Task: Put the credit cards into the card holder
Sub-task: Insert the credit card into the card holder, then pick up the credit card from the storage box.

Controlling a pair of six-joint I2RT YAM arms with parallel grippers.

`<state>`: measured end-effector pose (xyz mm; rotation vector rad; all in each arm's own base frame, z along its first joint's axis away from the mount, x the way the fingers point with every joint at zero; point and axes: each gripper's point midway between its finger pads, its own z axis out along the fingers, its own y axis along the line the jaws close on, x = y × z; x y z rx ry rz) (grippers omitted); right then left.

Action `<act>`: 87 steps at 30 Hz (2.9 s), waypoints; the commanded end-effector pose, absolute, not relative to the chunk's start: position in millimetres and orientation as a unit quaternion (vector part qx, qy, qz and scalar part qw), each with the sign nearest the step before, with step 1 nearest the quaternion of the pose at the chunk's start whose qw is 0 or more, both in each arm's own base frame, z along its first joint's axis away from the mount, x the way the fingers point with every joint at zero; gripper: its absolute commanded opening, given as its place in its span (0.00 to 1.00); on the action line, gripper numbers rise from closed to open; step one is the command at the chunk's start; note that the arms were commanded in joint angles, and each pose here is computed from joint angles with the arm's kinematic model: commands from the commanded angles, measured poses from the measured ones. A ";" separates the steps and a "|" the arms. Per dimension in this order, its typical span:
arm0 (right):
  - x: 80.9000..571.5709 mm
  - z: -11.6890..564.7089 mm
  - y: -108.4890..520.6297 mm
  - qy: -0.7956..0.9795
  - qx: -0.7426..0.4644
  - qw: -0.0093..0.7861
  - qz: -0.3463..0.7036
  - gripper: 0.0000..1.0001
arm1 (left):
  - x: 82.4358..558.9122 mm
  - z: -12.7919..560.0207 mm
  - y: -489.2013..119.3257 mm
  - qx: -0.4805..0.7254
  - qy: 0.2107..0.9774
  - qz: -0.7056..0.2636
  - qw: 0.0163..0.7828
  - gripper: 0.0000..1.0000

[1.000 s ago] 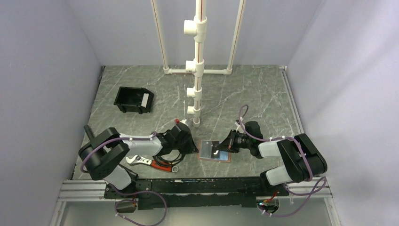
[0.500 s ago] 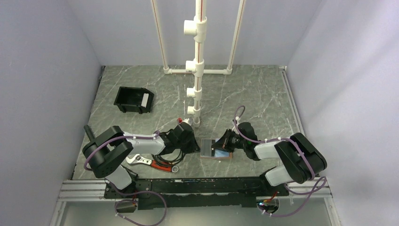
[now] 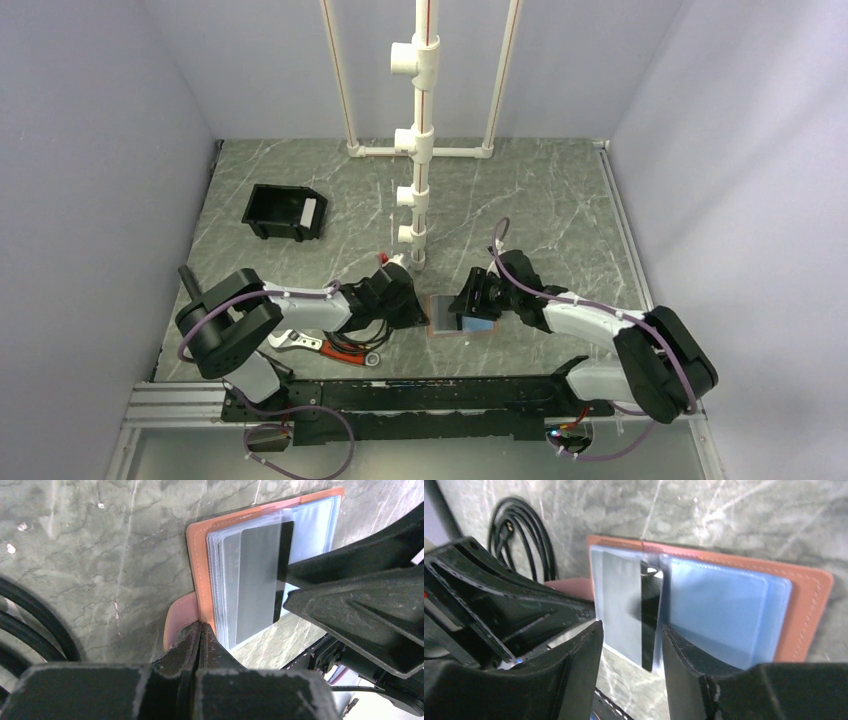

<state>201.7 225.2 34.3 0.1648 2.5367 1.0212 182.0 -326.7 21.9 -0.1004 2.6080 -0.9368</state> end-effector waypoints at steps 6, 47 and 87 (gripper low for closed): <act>190.1 34.6 210.9 0.932 -0.013 0.185 0.311 0.50 | 174.5 12.8 -324.7 -0.020 0.934 -0.314 0.171 0.03; 208.6 95.7 215.5 0.904 -0.065 0.271 0.324 0.69 | 209.2 196.8 -155.1 -0.085 0.920 -0.302 0.236 1.00; 245.9 126.4 188.1 0.878 -0.038 0.299 0.372 0.69 | 467.2 98.1 -57.3 -0.077 0.941 -0.250 0.216 0.87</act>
